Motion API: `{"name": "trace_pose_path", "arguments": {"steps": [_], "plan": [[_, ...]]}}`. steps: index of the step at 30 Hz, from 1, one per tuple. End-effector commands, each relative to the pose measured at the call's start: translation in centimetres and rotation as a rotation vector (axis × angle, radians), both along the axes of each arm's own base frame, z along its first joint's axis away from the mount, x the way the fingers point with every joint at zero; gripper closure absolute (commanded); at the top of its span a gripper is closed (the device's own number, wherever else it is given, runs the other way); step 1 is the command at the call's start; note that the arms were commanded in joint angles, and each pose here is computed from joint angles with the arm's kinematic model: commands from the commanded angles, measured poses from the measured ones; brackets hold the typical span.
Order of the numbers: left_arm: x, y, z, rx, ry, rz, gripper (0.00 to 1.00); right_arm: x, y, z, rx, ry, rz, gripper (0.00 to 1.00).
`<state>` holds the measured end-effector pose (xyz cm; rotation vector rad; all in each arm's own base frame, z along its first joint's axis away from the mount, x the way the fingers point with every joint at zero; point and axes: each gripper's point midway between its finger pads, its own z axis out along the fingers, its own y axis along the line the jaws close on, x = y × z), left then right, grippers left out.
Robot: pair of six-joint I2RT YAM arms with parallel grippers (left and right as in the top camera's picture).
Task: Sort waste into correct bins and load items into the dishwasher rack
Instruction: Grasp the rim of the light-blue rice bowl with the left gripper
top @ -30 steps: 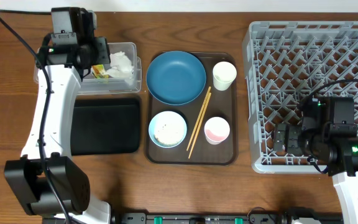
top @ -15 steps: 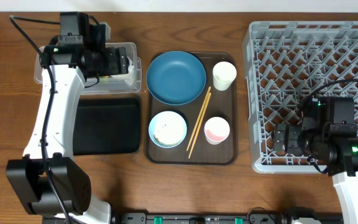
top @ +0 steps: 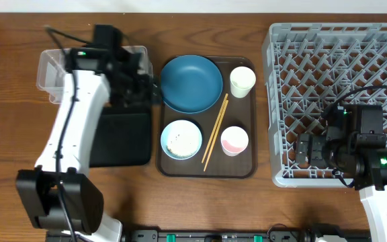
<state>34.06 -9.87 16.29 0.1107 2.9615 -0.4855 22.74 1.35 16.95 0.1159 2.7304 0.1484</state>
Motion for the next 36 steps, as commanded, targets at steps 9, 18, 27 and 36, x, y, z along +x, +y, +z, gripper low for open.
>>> {"name": "trace_pose_path", "arguments": {"steps": [9,18,27,36], "plan": [[-2.0,-5.5,-1.8,0.249,-0.015,0.069,0.12,0.3,-0.2,0.7,-0.002,-0.022,0.004,0.01],[-2.9,-10.0,-5.5,0.204,-0.067,0.033,0.13,0.1,-0.2,0.6,-0.002,-0.011,0.004,0.01],[-4.1,-11.8,-8.3,0.187,-0.083,0.0,0.16,0.0,-0.2,0.6,-0.002,-0.008,0.004,0.01],[-4.4,-11.7,-10.6,0.172,-0.072,0.064,0.2,0.0,-0.2,0.6,-0.002,-0.007,0.004,0.01]]}}
